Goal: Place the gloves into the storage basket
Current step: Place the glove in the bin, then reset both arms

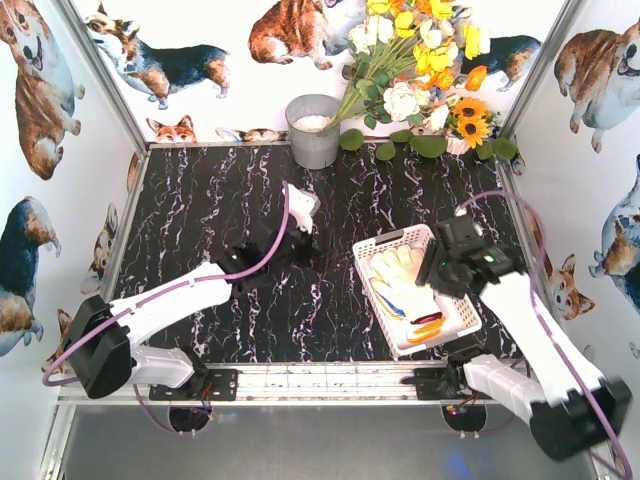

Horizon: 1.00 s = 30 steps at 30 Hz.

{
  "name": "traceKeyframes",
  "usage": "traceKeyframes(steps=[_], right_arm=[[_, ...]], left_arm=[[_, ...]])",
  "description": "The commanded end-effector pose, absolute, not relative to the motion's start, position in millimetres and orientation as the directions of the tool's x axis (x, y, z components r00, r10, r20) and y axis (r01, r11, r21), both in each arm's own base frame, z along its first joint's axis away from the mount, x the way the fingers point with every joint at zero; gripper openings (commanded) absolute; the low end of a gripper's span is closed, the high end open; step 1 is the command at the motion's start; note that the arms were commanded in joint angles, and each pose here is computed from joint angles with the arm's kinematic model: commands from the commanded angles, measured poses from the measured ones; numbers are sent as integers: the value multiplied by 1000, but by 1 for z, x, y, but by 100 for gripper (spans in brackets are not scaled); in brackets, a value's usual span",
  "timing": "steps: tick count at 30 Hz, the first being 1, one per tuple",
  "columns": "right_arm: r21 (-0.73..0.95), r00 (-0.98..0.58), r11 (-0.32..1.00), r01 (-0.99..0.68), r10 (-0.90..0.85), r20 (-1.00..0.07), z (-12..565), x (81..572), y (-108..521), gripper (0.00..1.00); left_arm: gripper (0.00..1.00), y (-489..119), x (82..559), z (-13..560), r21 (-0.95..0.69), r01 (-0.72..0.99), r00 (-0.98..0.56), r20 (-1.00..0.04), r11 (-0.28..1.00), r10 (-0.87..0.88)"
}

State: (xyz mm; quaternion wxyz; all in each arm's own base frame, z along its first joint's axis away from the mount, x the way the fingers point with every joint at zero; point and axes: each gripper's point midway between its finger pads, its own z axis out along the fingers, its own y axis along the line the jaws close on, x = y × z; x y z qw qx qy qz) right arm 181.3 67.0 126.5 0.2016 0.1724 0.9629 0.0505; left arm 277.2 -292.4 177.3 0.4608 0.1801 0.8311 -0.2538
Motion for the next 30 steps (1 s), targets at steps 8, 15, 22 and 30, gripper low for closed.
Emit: traceKeyframes(steps=[8, 15, 22, 30], right_arm=[[216, -499, 970, 116, 244, -831, 209, 308, 43, 81], [195, -349, 929, 314, 304, -886, 180, 342, -50, 85], [102, -243, 917, 385, 207, -948, 129, 343, -80, 88], [76, -263, 965, 252, 144, -954, 101, 358, -53, 91]], left_arm=[[100, -238, 363, 186, -164, 394, -475, -879, 904, 47], [100, -71, 404, 150, -147, -24, -464, -874, 989, -141], [100, 37, 388, 130, -53, -324, -302, -940, 945, -156], [100, 45, 368, 107, 7, -298, -134, -990, 954, -35]])
